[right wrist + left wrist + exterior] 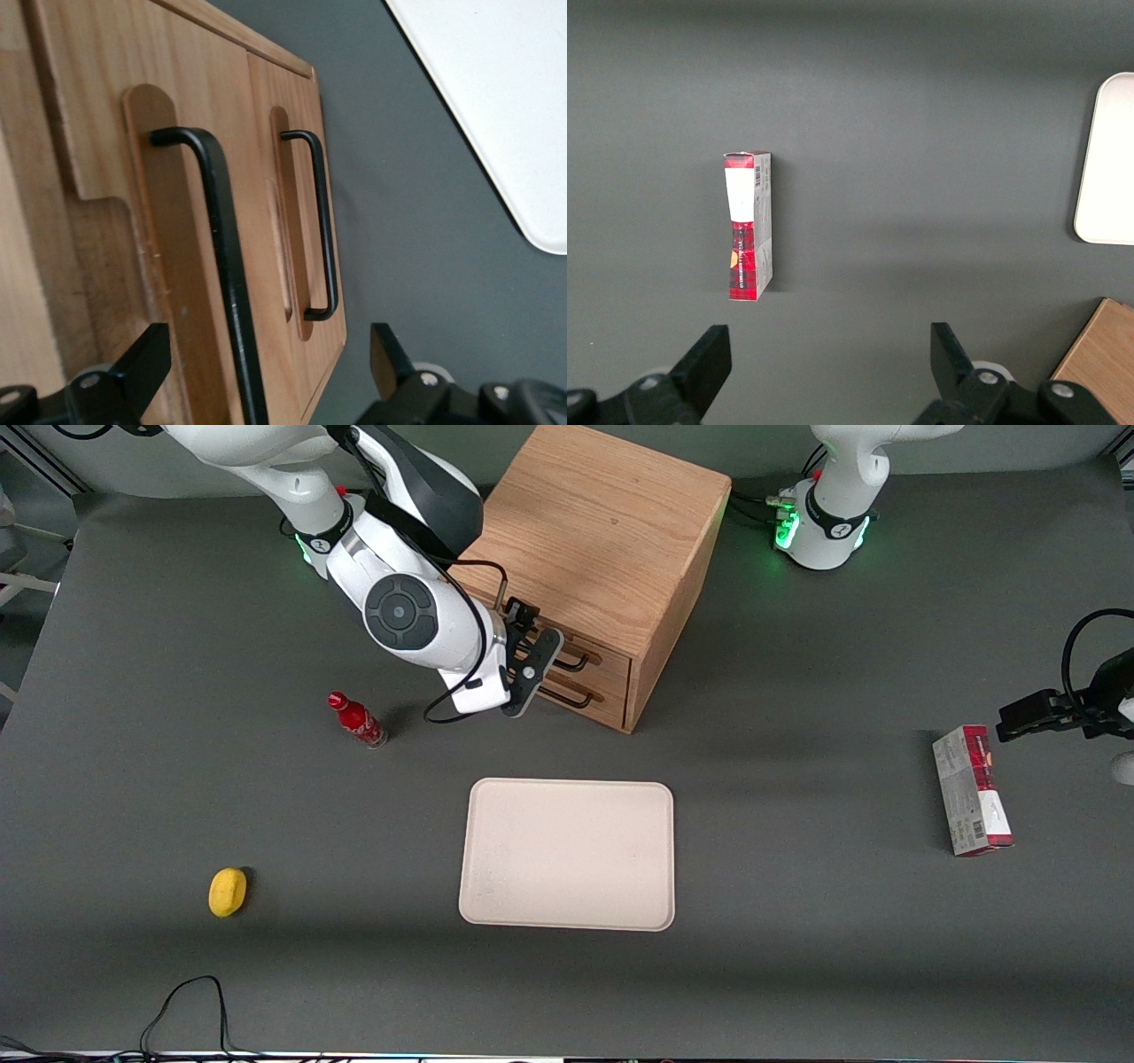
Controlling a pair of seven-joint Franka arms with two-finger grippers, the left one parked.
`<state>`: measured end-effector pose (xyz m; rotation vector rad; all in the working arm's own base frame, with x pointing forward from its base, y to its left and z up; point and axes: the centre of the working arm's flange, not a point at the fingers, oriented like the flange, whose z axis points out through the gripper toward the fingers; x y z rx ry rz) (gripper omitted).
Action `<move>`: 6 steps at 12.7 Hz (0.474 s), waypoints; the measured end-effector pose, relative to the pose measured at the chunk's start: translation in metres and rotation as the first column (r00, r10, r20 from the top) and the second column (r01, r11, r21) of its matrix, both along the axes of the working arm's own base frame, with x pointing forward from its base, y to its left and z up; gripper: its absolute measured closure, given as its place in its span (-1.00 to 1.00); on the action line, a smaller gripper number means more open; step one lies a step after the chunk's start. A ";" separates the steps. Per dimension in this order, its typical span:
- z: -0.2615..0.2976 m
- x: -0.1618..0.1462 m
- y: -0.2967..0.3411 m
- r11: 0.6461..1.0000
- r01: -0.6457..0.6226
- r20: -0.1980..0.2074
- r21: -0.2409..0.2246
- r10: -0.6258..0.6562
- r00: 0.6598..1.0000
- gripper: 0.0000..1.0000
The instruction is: Open upper drawer
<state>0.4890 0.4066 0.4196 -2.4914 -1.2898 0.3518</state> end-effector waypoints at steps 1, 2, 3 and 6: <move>-0.005 0.001 -0.001 1.000 -0.006 0.011 -0.012 0.006 1.000 -1.00; -0.010 0.002 -0.002 1.000 -0.012 0.025 -0.023 0.012 1.000 -1.00; -0.017 0.005 -0.002 0.999 -0.015 0.030 -0.030 0.016 0.999 -1.00; -0.030 0.008 0.002 1.000 -0.018 0.030 -0.017 0.018 0.999 -1.00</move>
